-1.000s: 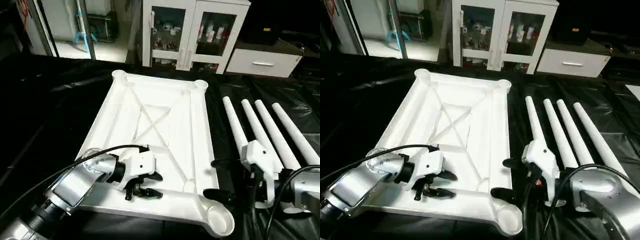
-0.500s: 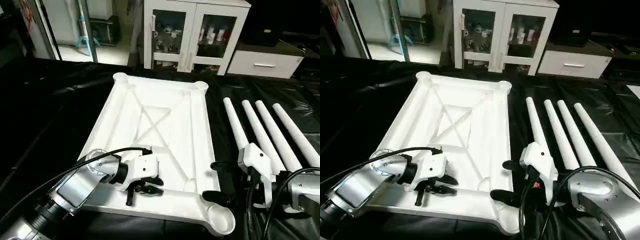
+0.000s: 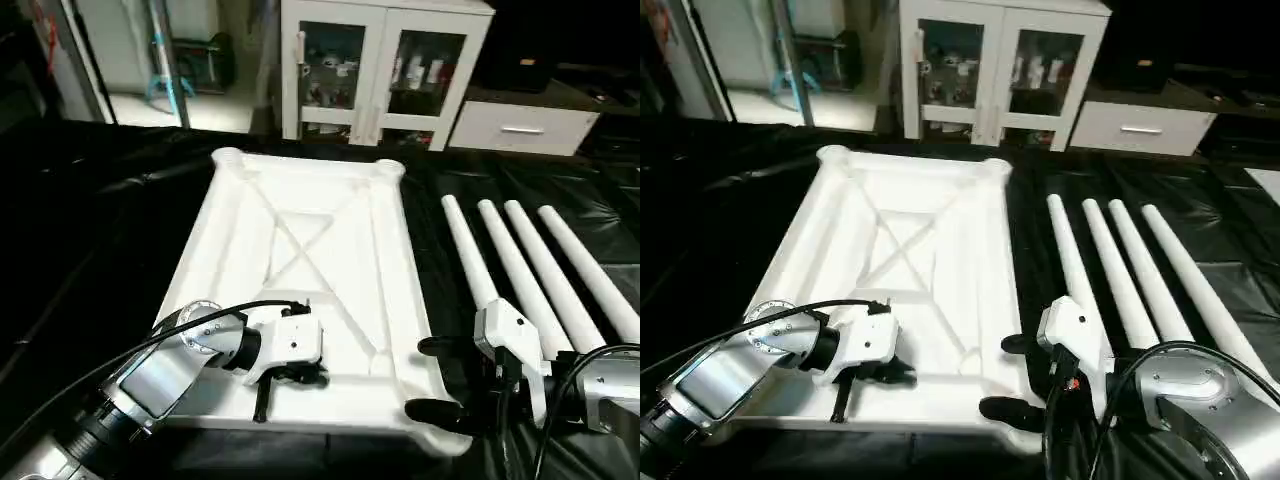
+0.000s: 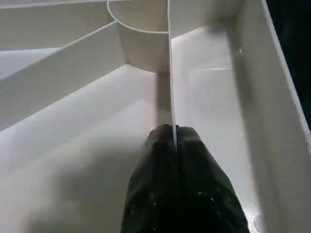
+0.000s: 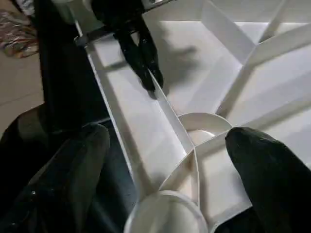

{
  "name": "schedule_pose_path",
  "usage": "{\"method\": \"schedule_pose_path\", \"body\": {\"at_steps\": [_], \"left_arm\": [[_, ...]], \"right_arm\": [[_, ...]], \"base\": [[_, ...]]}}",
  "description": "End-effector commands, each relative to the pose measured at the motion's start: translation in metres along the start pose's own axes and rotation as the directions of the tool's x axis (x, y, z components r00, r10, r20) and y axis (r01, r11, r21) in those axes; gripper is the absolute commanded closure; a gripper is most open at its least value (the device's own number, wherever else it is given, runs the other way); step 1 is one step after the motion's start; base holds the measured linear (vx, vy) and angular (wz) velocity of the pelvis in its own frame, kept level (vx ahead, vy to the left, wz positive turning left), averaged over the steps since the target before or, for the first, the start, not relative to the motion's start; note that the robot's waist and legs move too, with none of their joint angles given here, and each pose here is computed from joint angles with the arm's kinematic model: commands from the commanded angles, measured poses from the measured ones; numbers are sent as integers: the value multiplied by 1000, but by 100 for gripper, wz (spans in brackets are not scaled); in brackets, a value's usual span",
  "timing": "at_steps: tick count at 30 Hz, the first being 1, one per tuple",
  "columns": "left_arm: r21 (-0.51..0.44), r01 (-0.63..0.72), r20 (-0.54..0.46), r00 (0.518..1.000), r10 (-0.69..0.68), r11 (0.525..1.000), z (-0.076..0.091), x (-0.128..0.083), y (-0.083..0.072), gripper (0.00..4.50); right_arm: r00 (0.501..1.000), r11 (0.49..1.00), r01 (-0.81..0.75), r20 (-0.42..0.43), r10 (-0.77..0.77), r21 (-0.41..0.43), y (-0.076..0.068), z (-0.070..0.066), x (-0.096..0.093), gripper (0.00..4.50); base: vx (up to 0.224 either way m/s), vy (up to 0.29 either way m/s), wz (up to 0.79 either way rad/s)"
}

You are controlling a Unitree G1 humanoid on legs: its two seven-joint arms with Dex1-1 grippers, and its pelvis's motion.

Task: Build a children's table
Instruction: Move to table

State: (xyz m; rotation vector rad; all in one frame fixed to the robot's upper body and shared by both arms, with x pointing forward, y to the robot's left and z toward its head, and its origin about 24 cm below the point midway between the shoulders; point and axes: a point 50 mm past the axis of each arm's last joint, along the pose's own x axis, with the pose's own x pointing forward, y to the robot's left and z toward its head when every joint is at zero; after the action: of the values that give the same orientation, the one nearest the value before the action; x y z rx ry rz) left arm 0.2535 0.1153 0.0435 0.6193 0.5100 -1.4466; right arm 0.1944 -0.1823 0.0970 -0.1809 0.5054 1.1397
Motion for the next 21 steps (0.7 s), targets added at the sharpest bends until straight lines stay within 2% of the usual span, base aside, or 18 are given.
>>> {"method": "schedule_pose_path", "body": {"at_steps": [1,2,7,8,11,16,21], "left_arm": [[-99,-136,-141,983,121,986,-32,-10,9,447],[-113,-182,-150,975,164,977,-38,-19,13,447],[-116,-220,-170,965,199,968,-44,-28,16,447],[-113,-260,-191,953,236,959,-50,-37,19,447],[-95,-297,-215,938,272,950,-56,-46,22,447],[-58,-292,-189,942,277,955,-54,-46,24,447],[-46,-277,-205,943,263,960,-57,-49,26,447]], "right_arm": [[999,999,40,13,-40,-34,-5,5,-2,30],[999,998,46,15,-46,-41,-7,6,-2,30],[998,996,65,16,-64,-53,-9,6,-2,30],[996,994,91,27,-89,-62,-13,8,-1,30],[995,993,97,40,-94,-62,-16,10,2,30],[997,995,77,38,-75,-59,-15,10,4,30],[996,994,83,34,-80,-65,-18,11,4,30]], "base": [[0,0,0],[0,0,0],[0,0,0],[0,0,0],[0,0,0],[0,0,0],[0,0,0]]}}
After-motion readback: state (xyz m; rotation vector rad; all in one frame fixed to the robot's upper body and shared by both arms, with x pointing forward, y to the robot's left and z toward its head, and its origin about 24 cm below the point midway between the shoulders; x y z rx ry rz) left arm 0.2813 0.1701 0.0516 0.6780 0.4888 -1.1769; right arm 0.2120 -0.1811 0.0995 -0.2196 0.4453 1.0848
